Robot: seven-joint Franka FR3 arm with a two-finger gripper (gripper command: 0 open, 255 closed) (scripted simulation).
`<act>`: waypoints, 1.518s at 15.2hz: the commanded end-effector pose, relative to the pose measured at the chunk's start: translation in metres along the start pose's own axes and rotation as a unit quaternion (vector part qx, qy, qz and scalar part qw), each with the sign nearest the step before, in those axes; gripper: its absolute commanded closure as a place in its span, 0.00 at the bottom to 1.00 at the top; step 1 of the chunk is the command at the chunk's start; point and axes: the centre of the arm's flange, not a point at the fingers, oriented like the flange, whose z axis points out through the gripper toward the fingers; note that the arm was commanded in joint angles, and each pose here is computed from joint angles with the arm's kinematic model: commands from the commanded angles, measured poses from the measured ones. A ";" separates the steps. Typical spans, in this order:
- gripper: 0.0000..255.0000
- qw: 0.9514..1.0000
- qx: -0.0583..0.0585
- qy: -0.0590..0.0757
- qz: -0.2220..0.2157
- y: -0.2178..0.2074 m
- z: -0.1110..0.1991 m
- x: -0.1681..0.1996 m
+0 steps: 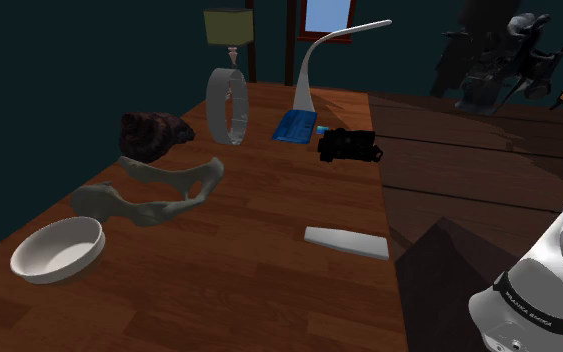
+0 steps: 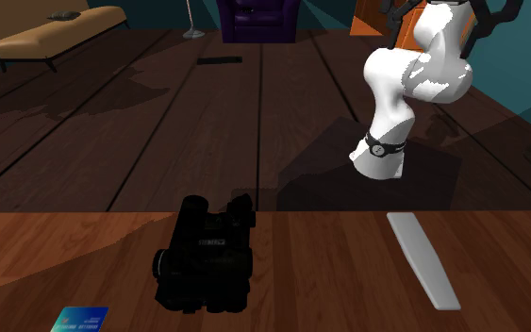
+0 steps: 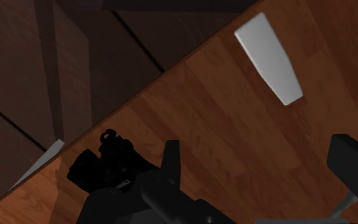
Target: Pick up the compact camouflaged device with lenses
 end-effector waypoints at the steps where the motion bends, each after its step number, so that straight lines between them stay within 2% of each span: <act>1: 0.00 1.000 0.000 0.000 0.000 0.000 0.000 0.000; 12: 0.00 0.998 0.005 -0.038 -0.059 0.086 0.096 0.080; 23: 0.00 0.990 0.009 -0.076 -0.118 0.162 0.198 0.162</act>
